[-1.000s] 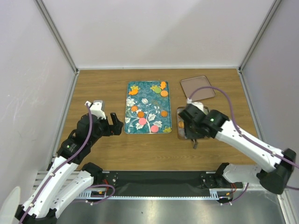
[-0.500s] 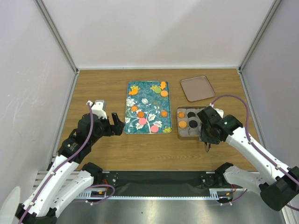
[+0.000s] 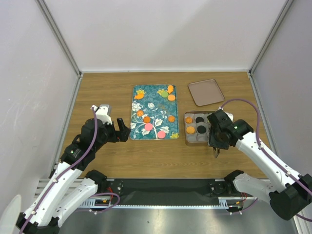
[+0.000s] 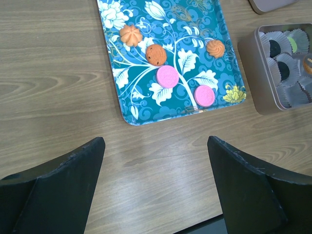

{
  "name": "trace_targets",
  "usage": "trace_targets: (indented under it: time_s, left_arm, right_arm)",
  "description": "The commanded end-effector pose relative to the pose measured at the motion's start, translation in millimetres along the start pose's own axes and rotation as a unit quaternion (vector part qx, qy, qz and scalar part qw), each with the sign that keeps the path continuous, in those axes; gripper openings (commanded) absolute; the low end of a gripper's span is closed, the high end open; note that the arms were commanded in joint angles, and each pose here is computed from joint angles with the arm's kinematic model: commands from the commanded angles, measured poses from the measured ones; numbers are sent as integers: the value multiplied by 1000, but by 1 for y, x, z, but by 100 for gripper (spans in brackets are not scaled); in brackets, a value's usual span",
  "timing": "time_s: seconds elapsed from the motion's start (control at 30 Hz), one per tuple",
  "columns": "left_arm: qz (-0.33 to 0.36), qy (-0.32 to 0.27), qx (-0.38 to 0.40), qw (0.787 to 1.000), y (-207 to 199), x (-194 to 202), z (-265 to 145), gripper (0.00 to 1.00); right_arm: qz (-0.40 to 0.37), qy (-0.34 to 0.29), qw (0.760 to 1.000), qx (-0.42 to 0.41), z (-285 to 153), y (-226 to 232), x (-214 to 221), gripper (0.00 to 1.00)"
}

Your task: Pack the cookies

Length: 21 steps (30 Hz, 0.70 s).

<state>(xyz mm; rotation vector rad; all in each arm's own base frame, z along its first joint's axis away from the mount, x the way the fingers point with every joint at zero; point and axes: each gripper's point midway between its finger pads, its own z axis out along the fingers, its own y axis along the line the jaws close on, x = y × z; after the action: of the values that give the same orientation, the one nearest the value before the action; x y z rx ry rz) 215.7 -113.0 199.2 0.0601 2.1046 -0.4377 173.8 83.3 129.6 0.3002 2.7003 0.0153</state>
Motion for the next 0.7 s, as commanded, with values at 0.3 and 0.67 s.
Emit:
trace_targets:
  time_s: [0.3, 0.67]
  left_arm:
    - [5, -26, 16, 1000, -8, -16, -5, 93]
    - [5, -26, 15, 1000, -8, -15, -4, 93]
  right_arm:
    - [2, -15, 1000, 2, 5, 4, -14, 49]
    - [5, -35, 998, -59, -18, 25, -26, 47]
